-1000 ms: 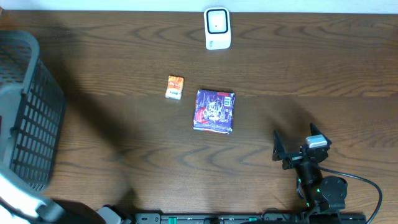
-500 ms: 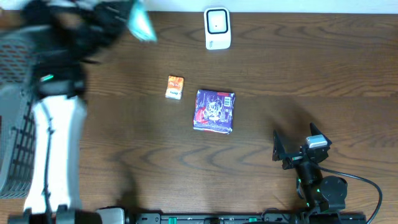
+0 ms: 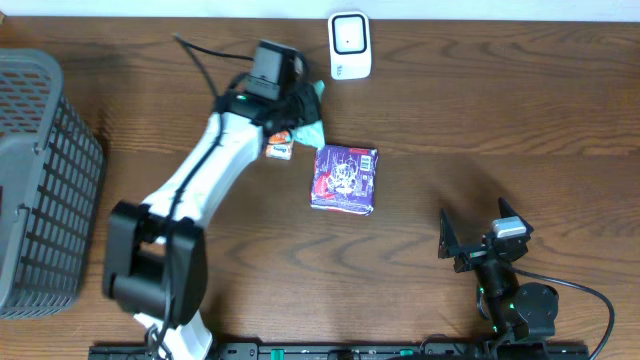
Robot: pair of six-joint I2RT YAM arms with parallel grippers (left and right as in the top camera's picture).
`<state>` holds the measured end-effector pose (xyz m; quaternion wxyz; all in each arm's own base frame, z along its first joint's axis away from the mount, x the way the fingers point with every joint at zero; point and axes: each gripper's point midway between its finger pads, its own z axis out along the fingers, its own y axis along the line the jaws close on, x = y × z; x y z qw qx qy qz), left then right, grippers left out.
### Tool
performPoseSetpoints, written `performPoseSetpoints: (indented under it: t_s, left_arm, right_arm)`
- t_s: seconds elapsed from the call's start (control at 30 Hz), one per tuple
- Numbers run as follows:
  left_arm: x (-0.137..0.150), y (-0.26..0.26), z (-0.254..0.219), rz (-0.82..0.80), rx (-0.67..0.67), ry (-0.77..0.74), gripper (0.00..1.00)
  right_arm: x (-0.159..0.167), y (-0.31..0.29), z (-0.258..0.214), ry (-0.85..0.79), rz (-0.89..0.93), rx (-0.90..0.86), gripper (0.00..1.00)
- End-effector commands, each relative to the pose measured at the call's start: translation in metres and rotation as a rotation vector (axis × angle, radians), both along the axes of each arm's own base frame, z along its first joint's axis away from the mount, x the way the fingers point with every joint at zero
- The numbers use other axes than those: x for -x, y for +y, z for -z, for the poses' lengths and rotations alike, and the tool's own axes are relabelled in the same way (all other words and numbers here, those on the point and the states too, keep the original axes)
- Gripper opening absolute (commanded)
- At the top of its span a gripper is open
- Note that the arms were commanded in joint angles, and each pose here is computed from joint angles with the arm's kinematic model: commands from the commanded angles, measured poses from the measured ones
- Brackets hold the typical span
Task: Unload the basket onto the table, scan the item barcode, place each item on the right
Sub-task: 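Carry the green wrapper beside the orange box and release it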
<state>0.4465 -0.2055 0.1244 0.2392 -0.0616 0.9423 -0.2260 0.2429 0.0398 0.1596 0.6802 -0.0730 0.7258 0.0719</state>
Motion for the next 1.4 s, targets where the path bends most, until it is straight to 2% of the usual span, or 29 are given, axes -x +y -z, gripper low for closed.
performPoseSetpoints:
  t_s: [0.0,0.23,0.3,0.33,0.37,0.53,0.7,0.77,0.83,0.93,1.03,1.1,1.2,1.27,1.3,1.37]
  left_arm:
    - [-0.003,-0.002,0.013,0.013,-0.058,-0.003,0.09]
    - [-0.010,0.027,0.018,-0.030,-0.181,-0.029,0.11]
    - [-0.006,0.031,0.021,-0.034,-0.190,-0.005,0.17]
    - [-0.004,0.032,0.023,-0.033,-0.193,0.005,0.27]
    - [-0.002,0.032,0.024,-0.031,-0.198,0.015,0.32]
    - [0.002,0.032,0.021,-0.019,-0.196,0.024,0.40]
    - [-0.004,0.035,-0.028,0.050,-0.187,-0.114,0.50]
    - [-0.010,0.047,-0.063,0.046,-0.193,-0.219,0.65]
    - [-0.017,0.075,-0.109,-0.028,-0.223,-0.348,0.73]
    - [-0.021,0.143,-0.180,-0.244,-0.298,-0.530,0.79]
    - [-0.008,0.230,-0.240,-0.501,-0.397,-0.667,0.79]
    - [0.007,0.282,-0.266,-0.607,-0.479,-0.725,0.79]
    - [0.031,0.359,-0.281,-0.728,-0.621,-0.729,0.80]
    - [0.049,0.410,-0.277,-0.832,-0.678,-0.687,0.89]
    - [0.063,0.446,-0.268,-0.899,-0.722,-0.637,0.90]
    - [0.081,0.486,-0.251,-0.937,-0.799,-0.548,0.90]
  right_arm:
    - [0.000,0.000,0.001,0.002,0.000,-0.007,0.99]
    - [0.000,0.000,0.001,0.002,0.000,-0.007,0.99]
    - [0.000,0.000,0.001,0.002,0.000,-0.007,0.99]
    - [0.000,0.000,0.001,0.002,0.000,-0.007,0.99]
    - [0.000,0.000,0.001,0.002,0.000,-0.007,0.99]
    - [0.000,0.000,0.001,0.002,0.000,-0.007,0.99]
    - [0.000,0.000,0.001,0.002,0.000,-0.007,0.99]
    - [0.000,0.000,0.001,0.003,0.000,-0.007,0.99]
    - [0.000,0.000,0.001,0.002,0.000,-0.007,0.99]
    - [0.000,0.000,0.001,0.002,0.000,-0.007,0.99]
    - [0.000,0.000,0.001,0.002,0.000,-0.007,0.99]
    - [0.000,0.000,0.001,0.002,0.000,-0.007,0.99]
    - [0.000,0.000,0.001,0.002,0.000,-0.007,0.99]
    - [0.000,0.000,0.001,0.002,0.000,-0.007,0.99]
    - [0.000,0.000,0.001,0.002,0.000,-0.007,0.99]
    - [0.000,0.000,0.001,0.002,0.000,-0.007,0.99]
